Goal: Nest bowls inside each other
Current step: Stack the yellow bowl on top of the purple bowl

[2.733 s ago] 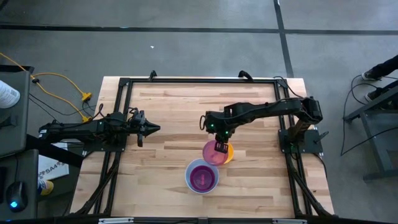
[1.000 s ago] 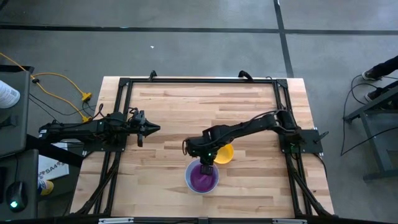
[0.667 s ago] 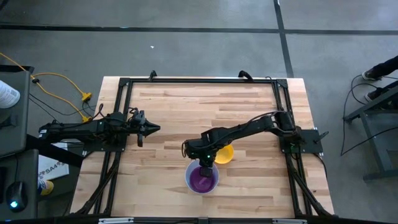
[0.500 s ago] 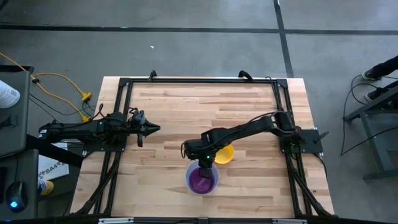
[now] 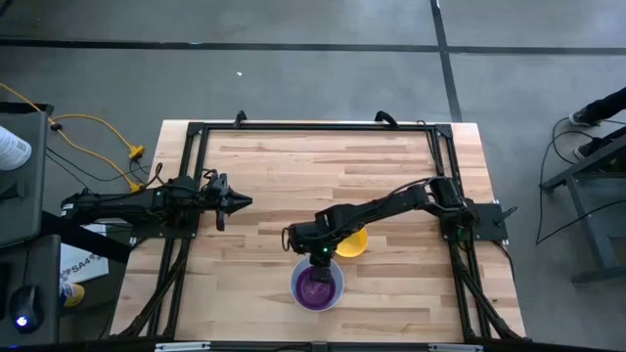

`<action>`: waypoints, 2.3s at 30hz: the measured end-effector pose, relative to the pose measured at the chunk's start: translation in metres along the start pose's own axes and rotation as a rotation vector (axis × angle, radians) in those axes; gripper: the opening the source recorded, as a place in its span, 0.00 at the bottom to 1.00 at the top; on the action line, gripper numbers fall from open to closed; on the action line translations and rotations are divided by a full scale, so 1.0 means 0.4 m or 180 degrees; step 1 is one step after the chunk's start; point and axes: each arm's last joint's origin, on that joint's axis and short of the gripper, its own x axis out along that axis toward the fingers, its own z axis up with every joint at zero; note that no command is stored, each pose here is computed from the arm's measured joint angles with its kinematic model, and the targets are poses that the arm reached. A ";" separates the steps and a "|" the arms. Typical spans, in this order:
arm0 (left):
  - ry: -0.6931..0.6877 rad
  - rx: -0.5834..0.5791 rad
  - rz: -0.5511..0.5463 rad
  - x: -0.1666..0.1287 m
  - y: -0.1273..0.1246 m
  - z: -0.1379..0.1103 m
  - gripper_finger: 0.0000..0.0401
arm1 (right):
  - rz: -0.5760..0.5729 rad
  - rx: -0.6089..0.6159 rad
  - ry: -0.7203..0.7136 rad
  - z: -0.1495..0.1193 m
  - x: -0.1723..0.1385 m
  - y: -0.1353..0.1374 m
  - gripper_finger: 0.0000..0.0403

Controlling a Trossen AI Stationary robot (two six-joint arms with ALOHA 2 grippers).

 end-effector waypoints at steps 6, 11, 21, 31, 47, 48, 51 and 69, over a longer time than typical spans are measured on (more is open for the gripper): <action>-0.0001 0.0000 0.0000 0.000 0.000 0.000 0.09 | -0.0042 -0.0024 -0.0054 0.003 0.000 -0.001 0.05; 0.0000 0.0000 0.0000 0.000 0.000 0.000 0.09 | -0.0033 -0.0034 -0.0069 0.004 0.000 0.000 0.06; -0.0001 -0.0001 0.0000 0.000 0.000 0.000 0.09 | -0.0427 -0.0082 -0.0309 0.023 -0.037 -0.040 0.19; -0.0001 0.0000 0.0001 0.000 0.000 0.000 0.09 | -0.1417 0.0364 -0.0023 -0.015 -0.120 -0.115 0.29; -0.0001 0.0000 -0.0001 0.000 0.000 0.000 0.09 | -0.1612 0.0402 0.0316 -0.148 -0.149 -0.119 0.29; 0.0000 0.0000 0.0001 0.000 0.000 0.000 0.09 | -0.1607 0.0389 0.0317 -0.161 -0.151 -0.119 0.29; 0.0000 0.0000 0.0000 0.000 0.000 0.000 0.09 | -0.1585 0.0388 0.0250 -0.185 -0.149 -0.122 0.29; 0.0000 0.0000 -0.0001 0.000 0.000 0.000 0.09 | -0.1424 0.1514 0.0133 -0.210 -0.146 -0.185 0.29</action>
